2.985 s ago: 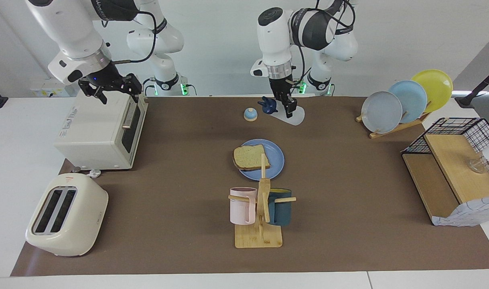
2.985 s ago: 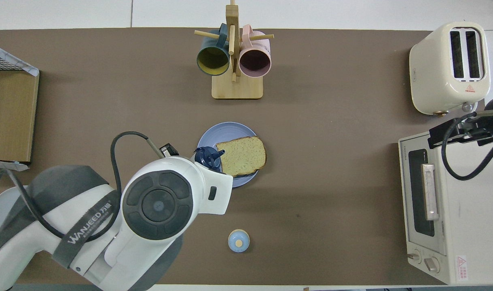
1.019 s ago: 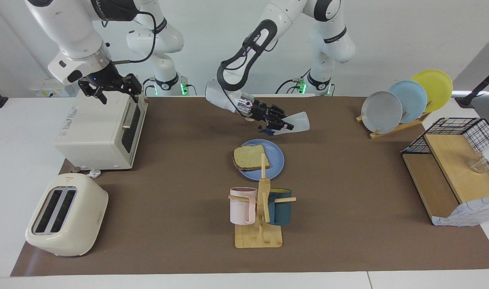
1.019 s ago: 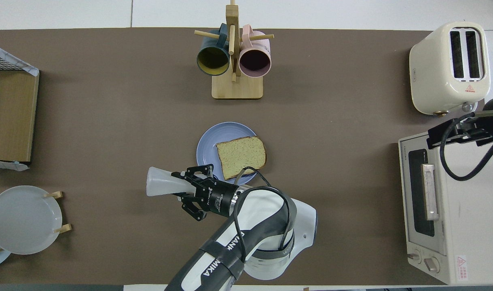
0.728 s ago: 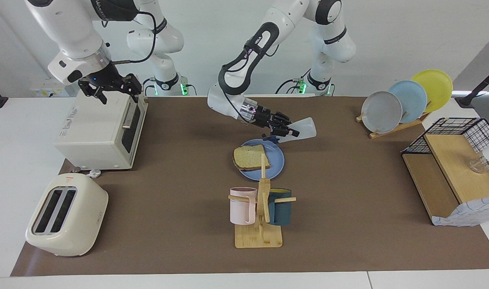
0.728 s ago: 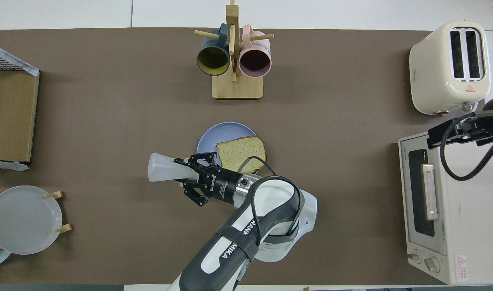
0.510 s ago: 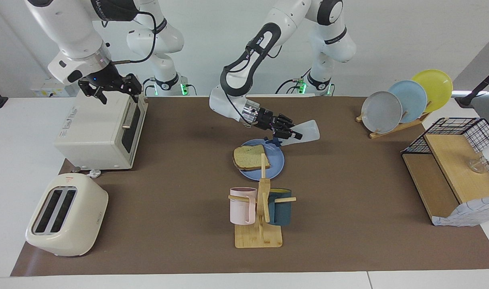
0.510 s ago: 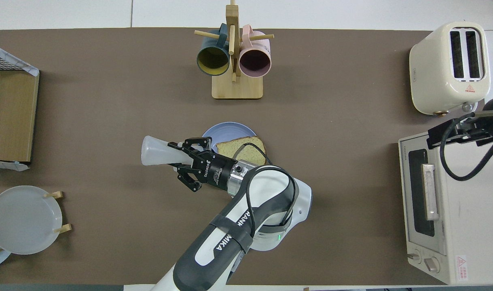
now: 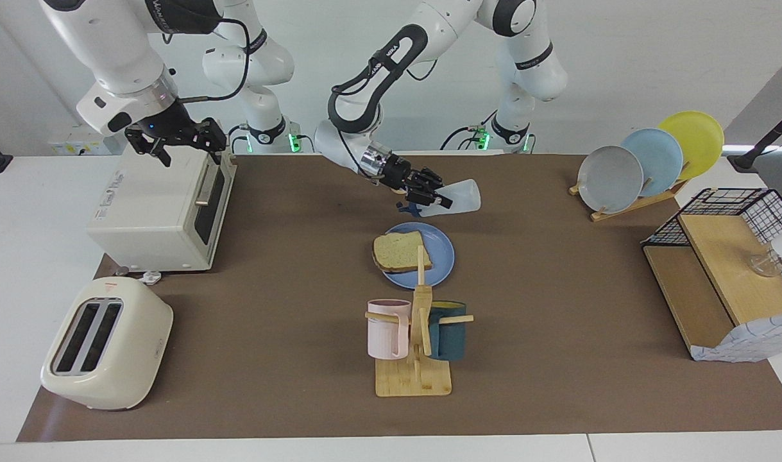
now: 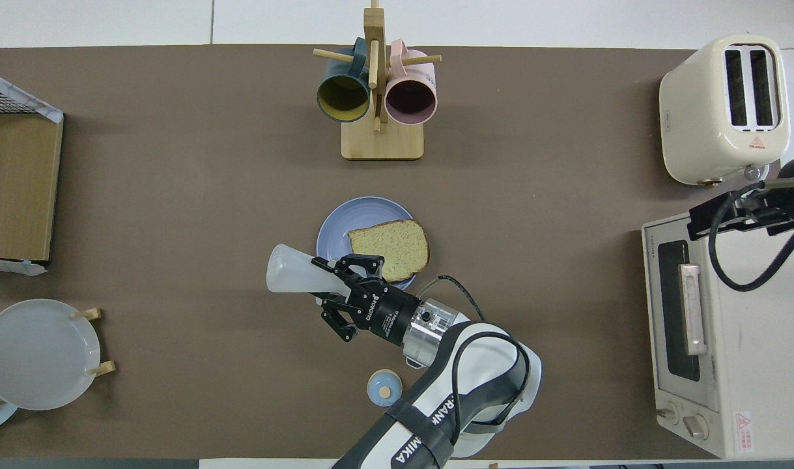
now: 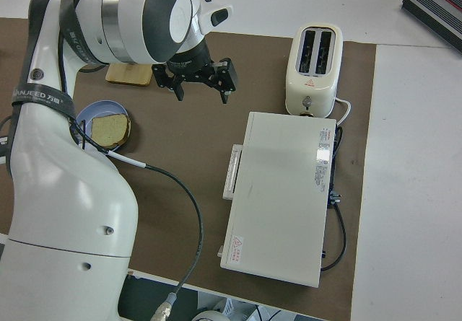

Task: Put bread on plate and add seasoning
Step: 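Shake the inverted bottle over the bread with the left gripper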

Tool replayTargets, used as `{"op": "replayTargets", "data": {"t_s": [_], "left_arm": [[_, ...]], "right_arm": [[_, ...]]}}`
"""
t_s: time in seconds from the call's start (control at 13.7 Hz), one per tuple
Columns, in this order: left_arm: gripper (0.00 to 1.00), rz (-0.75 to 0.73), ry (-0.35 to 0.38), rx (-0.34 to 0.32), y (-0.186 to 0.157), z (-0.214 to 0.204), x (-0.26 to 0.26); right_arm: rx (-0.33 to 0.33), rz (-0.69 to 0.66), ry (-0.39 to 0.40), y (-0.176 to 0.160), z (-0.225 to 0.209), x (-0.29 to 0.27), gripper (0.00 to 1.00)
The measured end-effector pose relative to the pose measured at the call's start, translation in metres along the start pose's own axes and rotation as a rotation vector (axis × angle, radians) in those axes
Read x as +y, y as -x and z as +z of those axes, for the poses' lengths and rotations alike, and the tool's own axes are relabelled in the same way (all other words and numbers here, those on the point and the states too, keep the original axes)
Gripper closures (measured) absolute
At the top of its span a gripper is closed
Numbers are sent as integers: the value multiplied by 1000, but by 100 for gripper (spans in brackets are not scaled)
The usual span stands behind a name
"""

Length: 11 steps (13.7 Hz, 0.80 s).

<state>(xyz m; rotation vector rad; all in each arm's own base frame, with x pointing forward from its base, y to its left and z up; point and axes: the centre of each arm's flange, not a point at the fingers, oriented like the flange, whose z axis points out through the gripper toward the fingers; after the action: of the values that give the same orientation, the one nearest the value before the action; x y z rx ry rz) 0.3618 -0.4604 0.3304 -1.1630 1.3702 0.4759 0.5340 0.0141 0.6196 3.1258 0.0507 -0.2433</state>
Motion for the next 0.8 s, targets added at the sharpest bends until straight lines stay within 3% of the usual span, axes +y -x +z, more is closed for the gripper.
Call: {"op": "replayTargets", "data": {"t_s": [0.51, 0.8], "left_arm": [[57, -17, 51, -19, -22, 98, -39], [57, 7, 6, -18, -36, 82, -31]], "right_arm": [[0, 0, 0, 0, 0, 0, 0], [0, 0, 0, 0, 0, 0, 0]]}}
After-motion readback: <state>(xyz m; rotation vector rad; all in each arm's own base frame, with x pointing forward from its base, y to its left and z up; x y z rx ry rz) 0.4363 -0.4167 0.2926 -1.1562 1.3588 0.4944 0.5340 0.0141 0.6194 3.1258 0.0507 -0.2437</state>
